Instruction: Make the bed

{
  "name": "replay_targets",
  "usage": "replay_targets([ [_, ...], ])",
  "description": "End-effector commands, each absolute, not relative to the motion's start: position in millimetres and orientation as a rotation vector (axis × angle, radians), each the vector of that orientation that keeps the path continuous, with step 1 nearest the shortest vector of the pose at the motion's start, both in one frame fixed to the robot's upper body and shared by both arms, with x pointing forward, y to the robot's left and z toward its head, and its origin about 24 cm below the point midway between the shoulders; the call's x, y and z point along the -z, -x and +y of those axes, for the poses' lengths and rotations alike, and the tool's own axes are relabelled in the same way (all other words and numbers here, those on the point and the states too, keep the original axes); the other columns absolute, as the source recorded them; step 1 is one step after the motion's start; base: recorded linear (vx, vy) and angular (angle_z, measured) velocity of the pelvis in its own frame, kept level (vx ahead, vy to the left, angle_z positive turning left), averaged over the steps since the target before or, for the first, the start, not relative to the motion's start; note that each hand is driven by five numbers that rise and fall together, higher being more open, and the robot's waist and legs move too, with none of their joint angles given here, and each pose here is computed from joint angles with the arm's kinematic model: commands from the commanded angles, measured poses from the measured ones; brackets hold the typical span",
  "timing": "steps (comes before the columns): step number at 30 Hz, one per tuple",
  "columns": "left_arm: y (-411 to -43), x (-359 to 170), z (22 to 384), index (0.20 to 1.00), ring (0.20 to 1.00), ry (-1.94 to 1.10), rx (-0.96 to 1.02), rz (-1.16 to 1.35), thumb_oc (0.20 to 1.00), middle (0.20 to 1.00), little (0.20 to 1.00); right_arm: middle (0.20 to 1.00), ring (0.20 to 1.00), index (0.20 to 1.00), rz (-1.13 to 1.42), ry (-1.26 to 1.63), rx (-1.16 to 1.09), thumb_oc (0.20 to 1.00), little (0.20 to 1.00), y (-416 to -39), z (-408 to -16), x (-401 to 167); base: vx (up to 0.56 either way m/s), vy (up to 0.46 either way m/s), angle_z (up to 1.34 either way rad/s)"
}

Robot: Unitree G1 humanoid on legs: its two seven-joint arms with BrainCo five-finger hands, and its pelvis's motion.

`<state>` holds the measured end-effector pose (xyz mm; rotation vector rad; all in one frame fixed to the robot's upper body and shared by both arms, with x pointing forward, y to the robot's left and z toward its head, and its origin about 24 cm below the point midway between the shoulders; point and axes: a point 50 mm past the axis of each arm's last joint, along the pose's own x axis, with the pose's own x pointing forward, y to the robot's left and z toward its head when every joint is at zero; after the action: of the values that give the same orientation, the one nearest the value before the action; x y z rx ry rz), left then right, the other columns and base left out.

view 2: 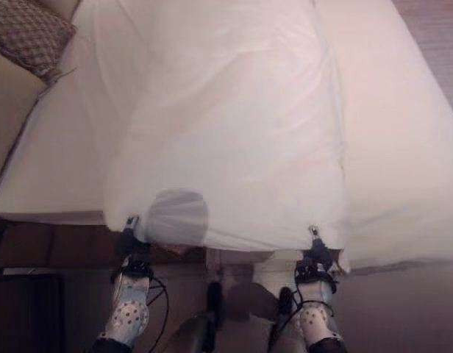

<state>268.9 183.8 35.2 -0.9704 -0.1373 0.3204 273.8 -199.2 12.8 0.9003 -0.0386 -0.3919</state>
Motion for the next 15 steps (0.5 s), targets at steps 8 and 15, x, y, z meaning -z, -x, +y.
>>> replay_targets([
  [8, -261.3, -59.9, 205.1, 0.2, 0.2, 0.933, -0.315, -0.298, 0.2, 0.2, 0.2, 0.2, 0.2, 0.2, -0.159, -0.68, 0.474, 0.2, 0.2, -259.1, -245.3, -28.0, 0.03, -0.078, -0.03],
  [15, -267.1, -64.1, 197.2, 0.2, 0.2, 0.969, -0.295, -0.306, 0.2, 0.2, 0.2, 0.2, 0.2, 0.2, -0.199, -0.652, 0.53, 0.2, 0.2, -261.2, -257.8, -35.1, 0.0, -0.05, 0.3],
])
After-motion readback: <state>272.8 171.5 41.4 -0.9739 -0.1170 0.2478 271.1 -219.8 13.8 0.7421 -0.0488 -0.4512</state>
